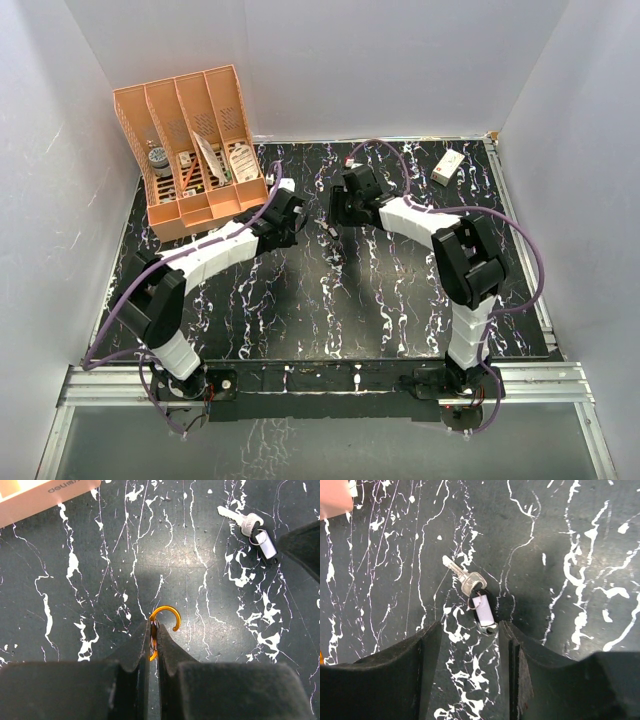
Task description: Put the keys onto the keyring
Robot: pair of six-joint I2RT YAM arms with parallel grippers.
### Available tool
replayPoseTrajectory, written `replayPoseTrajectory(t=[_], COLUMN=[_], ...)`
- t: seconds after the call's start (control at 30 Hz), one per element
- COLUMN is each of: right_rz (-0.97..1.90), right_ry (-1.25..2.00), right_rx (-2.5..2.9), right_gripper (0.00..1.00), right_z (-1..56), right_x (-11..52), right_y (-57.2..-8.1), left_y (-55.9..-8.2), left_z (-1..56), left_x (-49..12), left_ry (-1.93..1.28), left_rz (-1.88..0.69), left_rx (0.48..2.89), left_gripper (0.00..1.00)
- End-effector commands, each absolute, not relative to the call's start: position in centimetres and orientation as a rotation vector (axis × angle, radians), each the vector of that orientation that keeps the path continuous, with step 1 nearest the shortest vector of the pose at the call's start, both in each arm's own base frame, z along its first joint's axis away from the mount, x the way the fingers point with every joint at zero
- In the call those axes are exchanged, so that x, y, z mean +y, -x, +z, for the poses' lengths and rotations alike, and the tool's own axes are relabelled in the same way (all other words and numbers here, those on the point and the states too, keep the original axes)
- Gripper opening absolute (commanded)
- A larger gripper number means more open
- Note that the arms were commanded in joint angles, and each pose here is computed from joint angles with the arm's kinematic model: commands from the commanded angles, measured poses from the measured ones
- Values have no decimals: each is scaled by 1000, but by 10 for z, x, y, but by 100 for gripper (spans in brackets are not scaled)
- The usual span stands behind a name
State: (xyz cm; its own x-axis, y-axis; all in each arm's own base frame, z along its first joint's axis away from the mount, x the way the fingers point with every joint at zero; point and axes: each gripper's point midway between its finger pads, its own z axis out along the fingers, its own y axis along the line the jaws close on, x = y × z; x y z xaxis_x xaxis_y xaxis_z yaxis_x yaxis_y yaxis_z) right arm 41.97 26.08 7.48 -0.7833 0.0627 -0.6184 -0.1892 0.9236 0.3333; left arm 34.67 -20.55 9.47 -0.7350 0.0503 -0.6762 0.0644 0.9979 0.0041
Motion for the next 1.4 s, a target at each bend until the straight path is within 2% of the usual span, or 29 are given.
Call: replayPoseTrajectory(t=[0.0,0.33,1.37], right_rz=[599,585,506], right_ry=[53,23,-15], right_rx=[2363,2423,2458], right_gripper=[45,40,36], right_z=[98,76,54], right_x=[286,292,288], right_y=[-434,-430,-441], left_y=[-341,-337,-338], left_z=[110,114,109], left_x=[-200,-194,-186], left_ry=[-74,-58,-43], left_rz=[-68,-84,-96], left_rx=[2376,2369,2379], left_gripper=[0,0,0])
